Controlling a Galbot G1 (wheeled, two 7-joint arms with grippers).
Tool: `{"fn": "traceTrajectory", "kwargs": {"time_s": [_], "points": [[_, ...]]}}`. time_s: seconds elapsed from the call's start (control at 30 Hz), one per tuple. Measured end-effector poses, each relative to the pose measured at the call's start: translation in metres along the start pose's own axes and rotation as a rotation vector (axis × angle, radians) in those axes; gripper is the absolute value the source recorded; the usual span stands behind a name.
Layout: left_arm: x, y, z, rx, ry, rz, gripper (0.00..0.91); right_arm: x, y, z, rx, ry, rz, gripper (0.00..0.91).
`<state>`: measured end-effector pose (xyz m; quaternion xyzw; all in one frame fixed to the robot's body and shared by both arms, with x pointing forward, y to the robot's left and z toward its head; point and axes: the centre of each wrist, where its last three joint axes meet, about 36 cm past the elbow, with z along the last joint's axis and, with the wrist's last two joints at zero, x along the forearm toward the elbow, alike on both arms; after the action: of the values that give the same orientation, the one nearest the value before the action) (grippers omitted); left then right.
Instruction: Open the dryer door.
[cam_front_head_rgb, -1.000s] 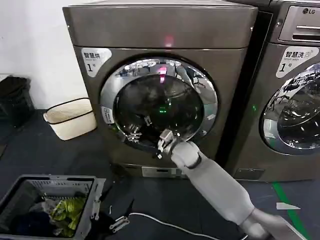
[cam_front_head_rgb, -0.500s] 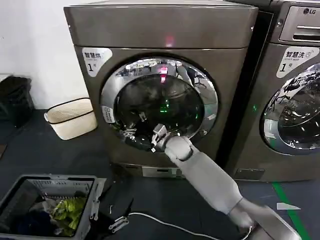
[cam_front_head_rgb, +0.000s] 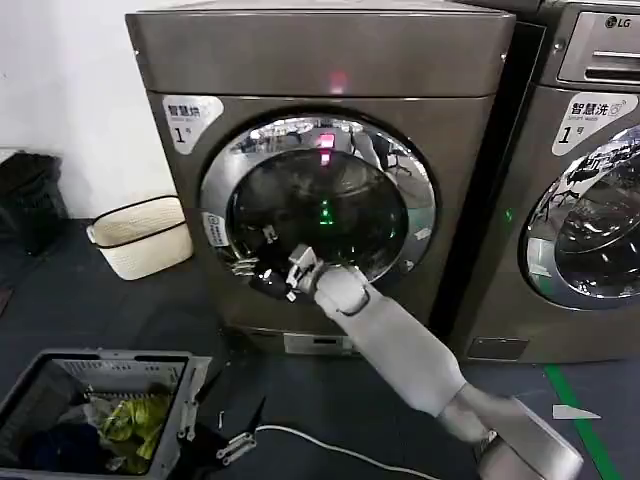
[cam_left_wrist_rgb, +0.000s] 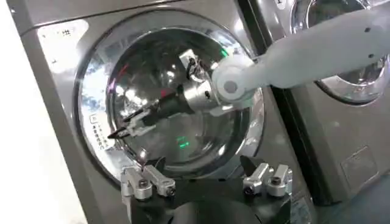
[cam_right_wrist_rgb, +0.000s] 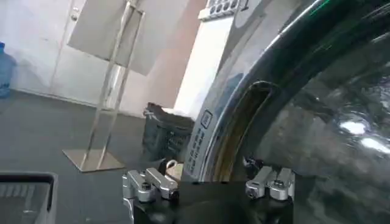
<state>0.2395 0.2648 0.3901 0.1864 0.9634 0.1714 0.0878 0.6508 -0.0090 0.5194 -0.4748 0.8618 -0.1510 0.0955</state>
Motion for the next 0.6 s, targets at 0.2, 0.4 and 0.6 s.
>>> {"fn": "traceTrajectory", "kwargs": {"time_s": [0.2, 0.4, 0.6], "points": [[0.002, -0.002, 0.000, 0.002, -0.004, -0.003, 0.907, -0.010, -0.004, 0.000, 0.007, 0.001, -0.027, 0.907], [0.004, -0.002, 0.001, 0.001, -0.004, -0.005, 0.907, -0.016, -0.009, 0.005, 0.002, 0.004, -0.062, 0.907], [0.004, -0.002, 0.001, -0.001, -0.006, -0.008, 0.907, -0.009, -0.015, 0.009, -0.033, -0.027, -0.153, 0.907]]}}
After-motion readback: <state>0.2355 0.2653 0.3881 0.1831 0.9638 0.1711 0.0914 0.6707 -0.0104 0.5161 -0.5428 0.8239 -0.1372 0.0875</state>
